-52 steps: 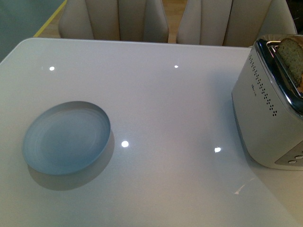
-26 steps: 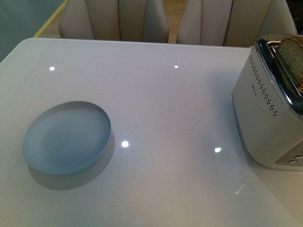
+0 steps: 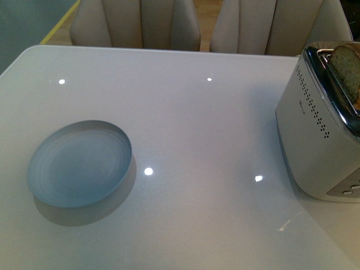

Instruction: Left arm holds plate, right arm toasts bread

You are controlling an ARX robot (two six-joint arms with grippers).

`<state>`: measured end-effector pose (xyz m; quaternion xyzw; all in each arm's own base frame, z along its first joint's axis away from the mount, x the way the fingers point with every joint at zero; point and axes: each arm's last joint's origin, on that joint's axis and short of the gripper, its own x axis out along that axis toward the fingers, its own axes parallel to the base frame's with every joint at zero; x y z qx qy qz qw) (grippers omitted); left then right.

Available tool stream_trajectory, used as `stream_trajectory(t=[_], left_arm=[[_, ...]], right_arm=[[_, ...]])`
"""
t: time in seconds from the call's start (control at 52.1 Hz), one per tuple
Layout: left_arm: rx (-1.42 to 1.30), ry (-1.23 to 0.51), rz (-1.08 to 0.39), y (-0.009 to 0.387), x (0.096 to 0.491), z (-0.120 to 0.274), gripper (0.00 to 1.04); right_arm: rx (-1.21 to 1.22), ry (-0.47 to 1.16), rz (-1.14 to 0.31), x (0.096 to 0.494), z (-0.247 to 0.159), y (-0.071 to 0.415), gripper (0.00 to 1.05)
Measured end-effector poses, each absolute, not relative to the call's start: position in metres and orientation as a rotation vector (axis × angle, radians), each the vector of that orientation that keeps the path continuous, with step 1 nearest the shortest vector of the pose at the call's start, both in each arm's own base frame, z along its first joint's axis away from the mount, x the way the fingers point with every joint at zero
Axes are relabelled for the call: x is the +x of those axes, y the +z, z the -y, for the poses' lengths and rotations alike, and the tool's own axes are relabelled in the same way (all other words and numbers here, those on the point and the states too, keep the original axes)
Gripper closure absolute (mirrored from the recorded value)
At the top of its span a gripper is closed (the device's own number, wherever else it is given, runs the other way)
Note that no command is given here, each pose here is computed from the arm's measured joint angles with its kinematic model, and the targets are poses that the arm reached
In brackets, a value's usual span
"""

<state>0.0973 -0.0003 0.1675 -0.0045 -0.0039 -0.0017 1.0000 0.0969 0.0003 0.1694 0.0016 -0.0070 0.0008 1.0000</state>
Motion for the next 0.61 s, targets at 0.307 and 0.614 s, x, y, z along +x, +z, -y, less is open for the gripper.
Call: stream_trajectory(t=[0.307, 0.614], left_arm=[[-0.009, -0.004, 0.008, 0.1675, 0.0973, 0.0004, 0.07], [-0.009, -0.004, 0.008, 0.1675, 0.0973, 0.0004, 0.07]], right_arm=[[0.003, 0.002, 0.014, 0.0969, -0.0003, 0.1694, 0.09], [0.003, 0.002, 0.014, 0.0969, -0.0003, 0.1694, 0.09]])
